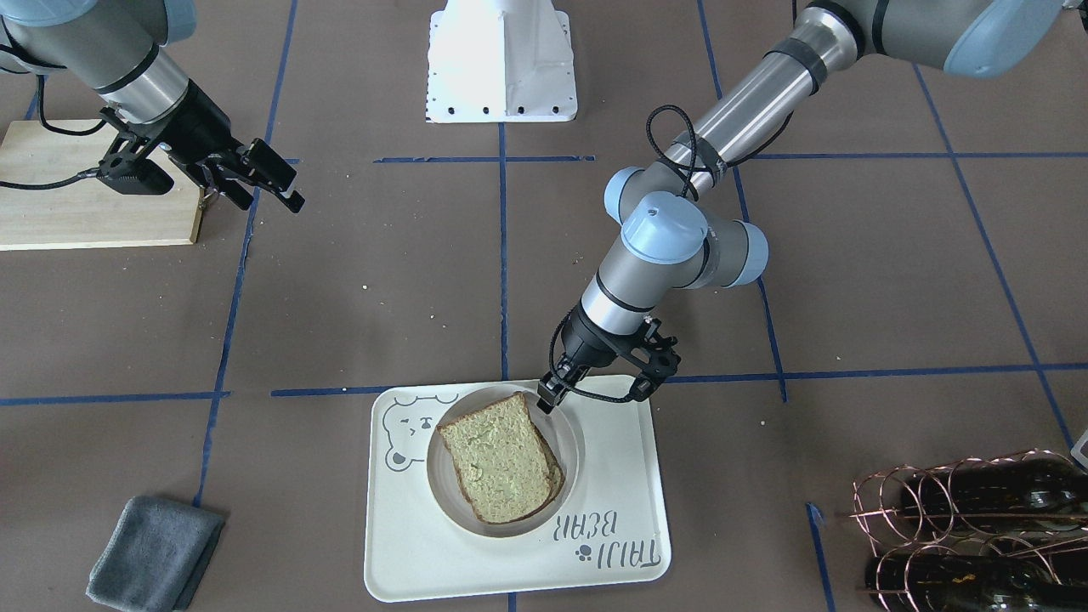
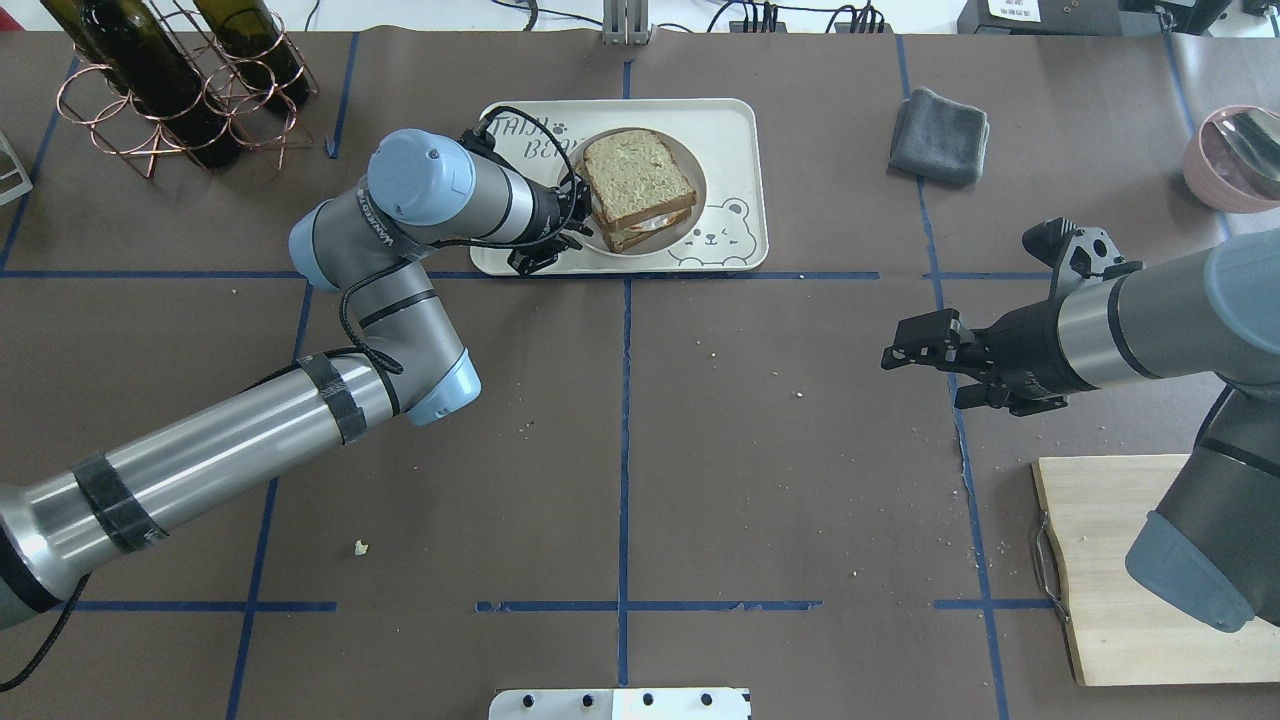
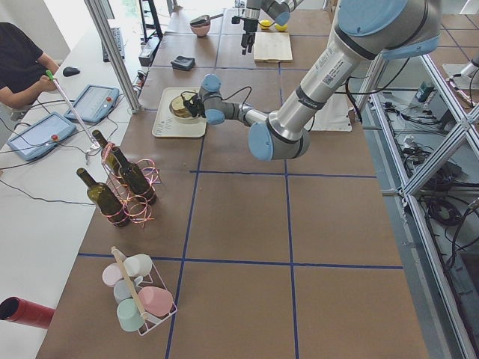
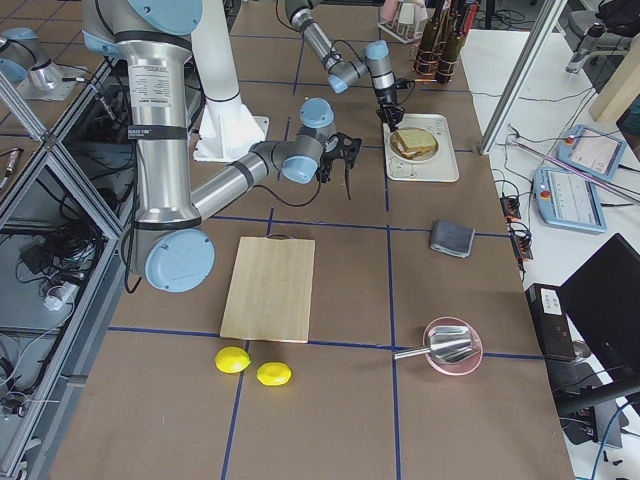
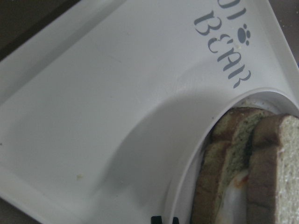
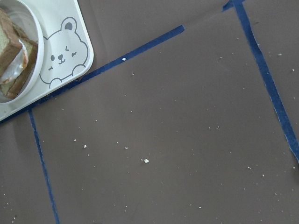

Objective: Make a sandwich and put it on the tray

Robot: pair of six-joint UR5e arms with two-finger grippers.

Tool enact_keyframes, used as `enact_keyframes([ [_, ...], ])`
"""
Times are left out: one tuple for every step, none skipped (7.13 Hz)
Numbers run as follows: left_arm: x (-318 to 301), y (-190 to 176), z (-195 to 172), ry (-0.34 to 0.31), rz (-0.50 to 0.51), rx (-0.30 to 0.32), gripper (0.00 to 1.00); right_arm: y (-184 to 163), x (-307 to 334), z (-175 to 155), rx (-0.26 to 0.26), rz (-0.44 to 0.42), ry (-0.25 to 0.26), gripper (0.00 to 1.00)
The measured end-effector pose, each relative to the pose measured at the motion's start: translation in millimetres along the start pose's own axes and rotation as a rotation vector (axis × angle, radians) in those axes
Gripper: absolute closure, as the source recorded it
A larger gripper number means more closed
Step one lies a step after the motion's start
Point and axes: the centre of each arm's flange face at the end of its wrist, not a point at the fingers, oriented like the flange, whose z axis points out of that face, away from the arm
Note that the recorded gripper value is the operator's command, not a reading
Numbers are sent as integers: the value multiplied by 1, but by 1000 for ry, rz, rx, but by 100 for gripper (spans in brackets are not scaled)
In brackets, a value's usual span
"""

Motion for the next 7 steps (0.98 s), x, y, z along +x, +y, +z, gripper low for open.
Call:
enact_keyframes([
  [1, 0, -2, 3, 19, 0, 68, 0, 0, 0, 1, 0, 0, 0],
  [4, -3, -10, 15, 51, 2, 69, -1, 1, -1, 3, 1, 0, 0],
  [-5, -13, -25, 23, 113, 8, 69, -7, 4, -3, 11, 9, 9, 0],
  [-34, -28, -45, 8, 210, 14, 69, -19, 10, -7, 27, 18, 32, 0],
  [-63, -44, -73, -24, 339, 18, 61, -34, 19, -13, 50, 7, 73, 0],
  [-90, -67, -108, -54, 468, 21, 61, -53, 30, -23, 73, -26, 129, 0],
  [-128, -99, -153, -86, 586, 22, 59, -73, 50, -37, 83, -80, 186, 0],
])
